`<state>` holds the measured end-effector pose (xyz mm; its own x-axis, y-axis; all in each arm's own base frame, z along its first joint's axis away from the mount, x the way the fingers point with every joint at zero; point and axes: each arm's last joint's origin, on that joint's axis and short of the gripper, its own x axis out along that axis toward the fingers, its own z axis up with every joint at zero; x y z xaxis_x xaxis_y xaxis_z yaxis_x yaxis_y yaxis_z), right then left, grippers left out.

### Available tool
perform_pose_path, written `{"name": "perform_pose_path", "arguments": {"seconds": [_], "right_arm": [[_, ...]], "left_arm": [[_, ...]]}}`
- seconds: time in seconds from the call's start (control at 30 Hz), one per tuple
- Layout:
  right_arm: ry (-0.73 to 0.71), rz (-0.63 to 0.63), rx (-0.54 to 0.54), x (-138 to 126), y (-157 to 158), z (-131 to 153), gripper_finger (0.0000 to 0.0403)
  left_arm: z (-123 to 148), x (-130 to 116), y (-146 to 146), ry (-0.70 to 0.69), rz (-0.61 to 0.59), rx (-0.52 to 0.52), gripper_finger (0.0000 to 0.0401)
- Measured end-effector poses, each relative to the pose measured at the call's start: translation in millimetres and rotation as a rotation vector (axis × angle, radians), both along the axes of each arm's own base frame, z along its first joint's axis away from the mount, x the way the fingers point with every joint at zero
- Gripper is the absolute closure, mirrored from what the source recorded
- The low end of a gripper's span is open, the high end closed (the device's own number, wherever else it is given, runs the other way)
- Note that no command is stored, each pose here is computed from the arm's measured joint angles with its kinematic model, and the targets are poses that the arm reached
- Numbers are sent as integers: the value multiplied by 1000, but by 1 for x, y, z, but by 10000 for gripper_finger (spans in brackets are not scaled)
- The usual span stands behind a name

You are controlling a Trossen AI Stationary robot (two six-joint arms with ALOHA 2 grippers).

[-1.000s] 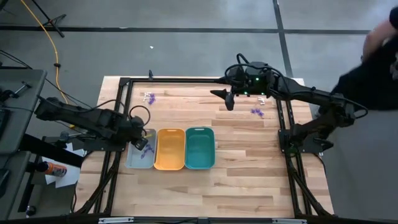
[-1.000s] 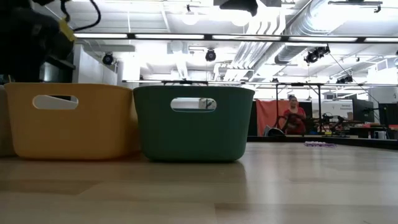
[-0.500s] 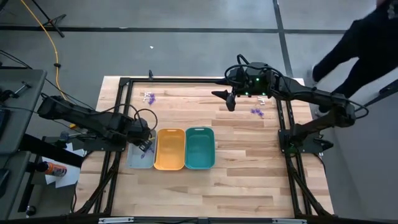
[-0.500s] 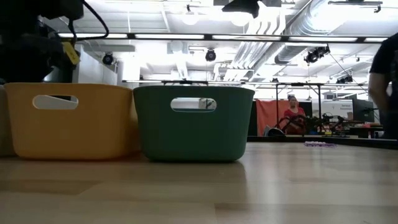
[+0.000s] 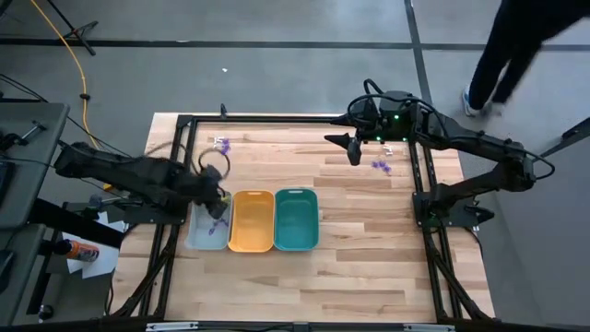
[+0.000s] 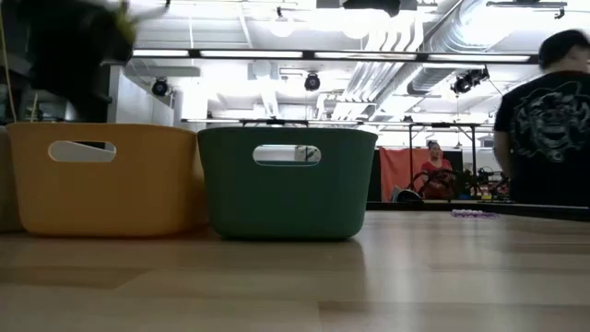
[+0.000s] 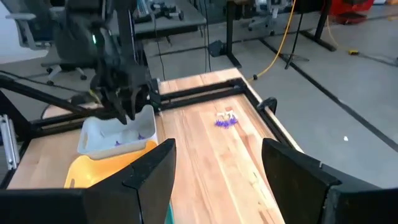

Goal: Sort Halloween decoration
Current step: Put the white bone toy into the green bin

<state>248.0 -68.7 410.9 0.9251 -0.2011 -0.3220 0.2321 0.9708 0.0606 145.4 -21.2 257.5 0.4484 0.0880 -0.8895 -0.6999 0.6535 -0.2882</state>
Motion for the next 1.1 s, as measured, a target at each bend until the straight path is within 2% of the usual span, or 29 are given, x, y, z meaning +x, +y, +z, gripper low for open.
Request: {"name": "perform_pose_path", "arguments": {"seconds": [0.1, 0.27, 0.37, 0.43, 0.5, 0.57, 0.73, 1.1], "right_arm": [[-24, 0, -7, -7, 2, 6, 169], [-63, -2, -10, -18, 5, 14, 169], [-86, -5, -5, -23, 7, 18, 169], [-97, -4, -1, -23, 7, 19, 169], [-96, -4, 0, -23, 7, 19, 169], [-94, -3, 0, -22, 7, 18, 169], [-91, -1, -6, -21, 7, 18, 169], [-92, -1, 1, -21, 7, 18, 169]], "left_arm": [[47, 8, 6, -228, -36, 144, 284], [124, 17, 23, -551, -56, 573, 263], [155, 20, 34, -705, -80, 794, 257], [168, 21, 41, -808, -108, 873, 255], [177, 22, 46, -905, -138, 891, 254], [178, 24, 50, -958, -181, 860, 254], [171, 31, 54, -962, -218, 751, 254], [169, 40, 55, -969, -215, 727, 254]]}}
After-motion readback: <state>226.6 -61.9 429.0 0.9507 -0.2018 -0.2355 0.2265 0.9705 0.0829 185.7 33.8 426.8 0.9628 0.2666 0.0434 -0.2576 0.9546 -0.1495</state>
